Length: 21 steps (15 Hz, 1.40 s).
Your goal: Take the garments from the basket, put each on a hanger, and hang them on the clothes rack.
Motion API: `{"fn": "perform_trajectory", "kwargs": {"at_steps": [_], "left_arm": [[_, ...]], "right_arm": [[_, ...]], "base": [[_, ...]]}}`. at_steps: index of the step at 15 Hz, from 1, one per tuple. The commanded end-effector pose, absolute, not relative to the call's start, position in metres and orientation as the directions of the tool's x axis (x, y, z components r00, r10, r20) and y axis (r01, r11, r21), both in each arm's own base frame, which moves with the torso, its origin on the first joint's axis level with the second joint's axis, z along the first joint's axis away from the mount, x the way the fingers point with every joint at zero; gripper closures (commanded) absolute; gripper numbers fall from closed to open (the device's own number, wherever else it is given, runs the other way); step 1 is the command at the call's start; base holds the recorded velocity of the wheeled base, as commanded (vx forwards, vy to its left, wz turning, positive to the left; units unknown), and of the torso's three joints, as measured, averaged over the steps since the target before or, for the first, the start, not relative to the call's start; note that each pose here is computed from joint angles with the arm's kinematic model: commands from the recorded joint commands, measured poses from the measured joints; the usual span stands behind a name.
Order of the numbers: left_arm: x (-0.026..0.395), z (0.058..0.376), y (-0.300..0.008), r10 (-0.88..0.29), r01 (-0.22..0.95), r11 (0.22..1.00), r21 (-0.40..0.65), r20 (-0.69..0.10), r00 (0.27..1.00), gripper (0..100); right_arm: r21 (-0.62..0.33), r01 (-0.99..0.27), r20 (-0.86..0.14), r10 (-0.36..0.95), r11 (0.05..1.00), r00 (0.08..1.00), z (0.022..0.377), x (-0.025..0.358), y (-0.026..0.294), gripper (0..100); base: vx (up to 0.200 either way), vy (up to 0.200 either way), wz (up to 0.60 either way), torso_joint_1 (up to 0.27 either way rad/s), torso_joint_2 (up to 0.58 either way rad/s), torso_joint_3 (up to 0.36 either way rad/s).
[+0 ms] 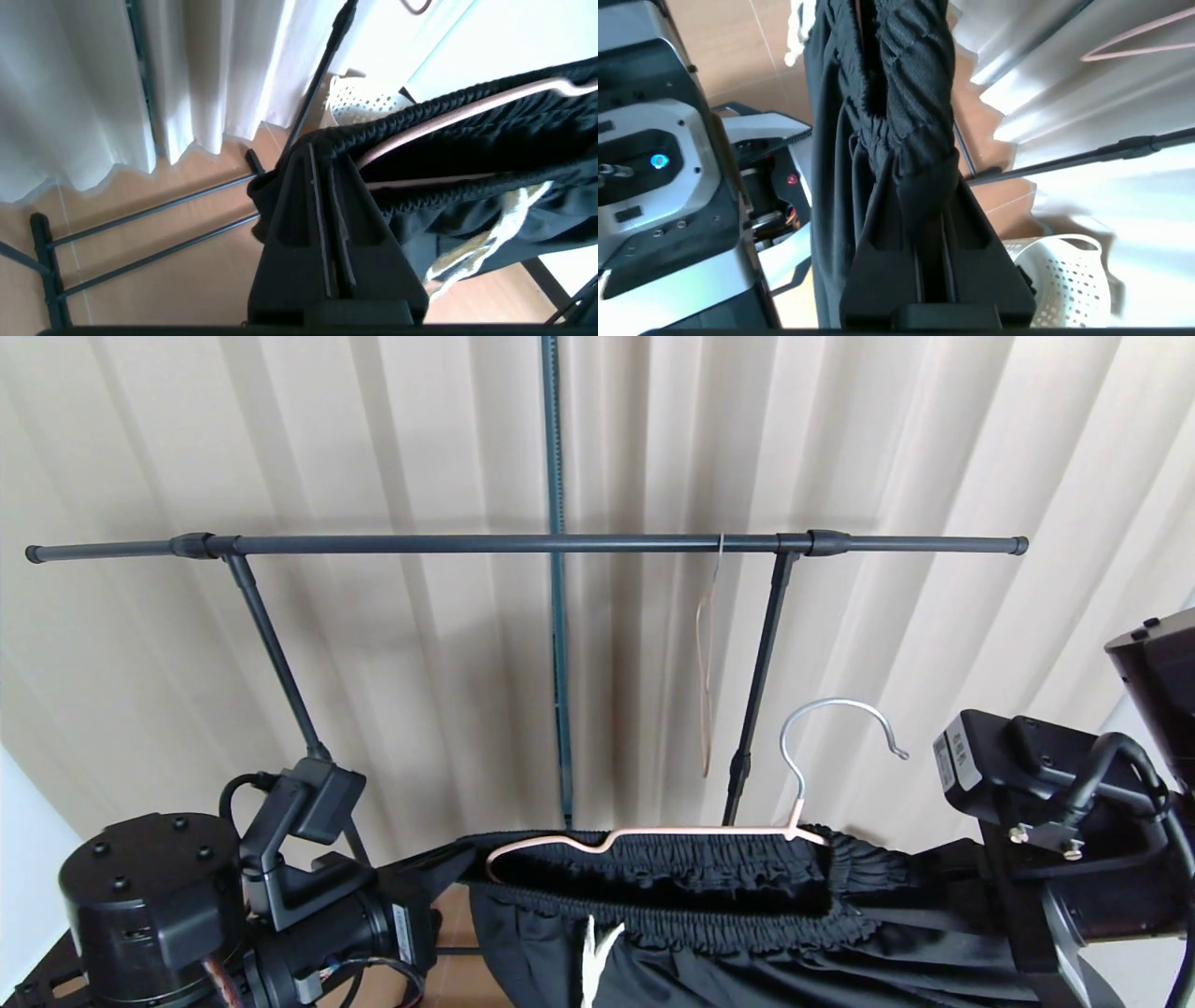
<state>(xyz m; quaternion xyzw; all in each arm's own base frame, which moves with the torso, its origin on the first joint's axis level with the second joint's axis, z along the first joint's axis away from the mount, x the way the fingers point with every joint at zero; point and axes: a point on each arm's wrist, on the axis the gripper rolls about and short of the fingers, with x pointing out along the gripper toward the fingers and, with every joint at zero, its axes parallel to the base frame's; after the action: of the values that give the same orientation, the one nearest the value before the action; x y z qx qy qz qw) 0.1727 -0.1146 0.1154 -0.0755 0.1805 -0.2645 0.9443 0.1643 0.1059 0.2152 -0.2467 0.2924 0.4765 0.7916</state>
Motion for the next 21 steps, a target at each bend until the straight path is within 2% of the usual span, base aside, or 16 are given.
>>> {"fn": "perform_trajectory", "kwargs": {"at_steps": [1,5,7,10,12,16,21], "left_arm": [[0.172,0.120,-0.114,-0.530,0.476,0.846,-0.240,-0.280,0.801,100],[0.168,0.126,-0.112,-0.537,0.487,0.841,-0.235,-0.249,0.806,100],[0.169,0.128,-0.113,-0.538,0.494,0.841,-0.222,-0.246,0.806,100],[0.175,0.138,-0.115,-0.515,0.494,0.857,-0.147,-0.228,0.826,100],[0.183,0.150,-0.121,-0.504,0.508,0.859,-0.064,-0.278,0.818,100],[0.194,0.179,-0.134,-0.480,0.503,0.863,-0.038,-0.368,0.796,100],[0.202,0.197,-0.168,-0.487,0.534,0.845,-0.008,-0.423,0.764,100]], "right_arm": [[-0.104,-0.902,-0.711,0.603,0.418,0.362,0.208,0.161,0.104,100],[-0.125,-0.910,-0.700,0.615,0.395,0.363,0.200,0.159,0.107,100],[-0.208,-0.876,-0.675,0.584,0.436,0.451,0.190,0.163,0.110,100],[-0.240,-0.864,-0.696,0.542,0.444,0.472,0.181,0.165,0.116,100],[-0.251,-0.856,-0.707,0.518,0.452,0.481,0.175,0.171,0.121,100],[-0.291,-0.805,-0.681,0.479,0.517,0.554,0.166,0.182,0.128,100],[-0.318,-0.751,-0.619,0.473,0.579,0.627,0.170,0.184,0.134,100]], "base": [[0.000,0.000,0.00,0.000,0.00,0.000],[0.000,0.000,0.00,0.000,0.00,0.000],[0.000,0.000,0.00,0.000,0.00,0.000],[0.000,0.000,0.00,0.000,0.00,0.000],[0.000,0.000,0.00,0.000,0.00,0.000],[0.000,0.000,0.00,0.000,0.00,0.000],[0.000,0.000,0.00,0.000,0.00,0.000]]}}
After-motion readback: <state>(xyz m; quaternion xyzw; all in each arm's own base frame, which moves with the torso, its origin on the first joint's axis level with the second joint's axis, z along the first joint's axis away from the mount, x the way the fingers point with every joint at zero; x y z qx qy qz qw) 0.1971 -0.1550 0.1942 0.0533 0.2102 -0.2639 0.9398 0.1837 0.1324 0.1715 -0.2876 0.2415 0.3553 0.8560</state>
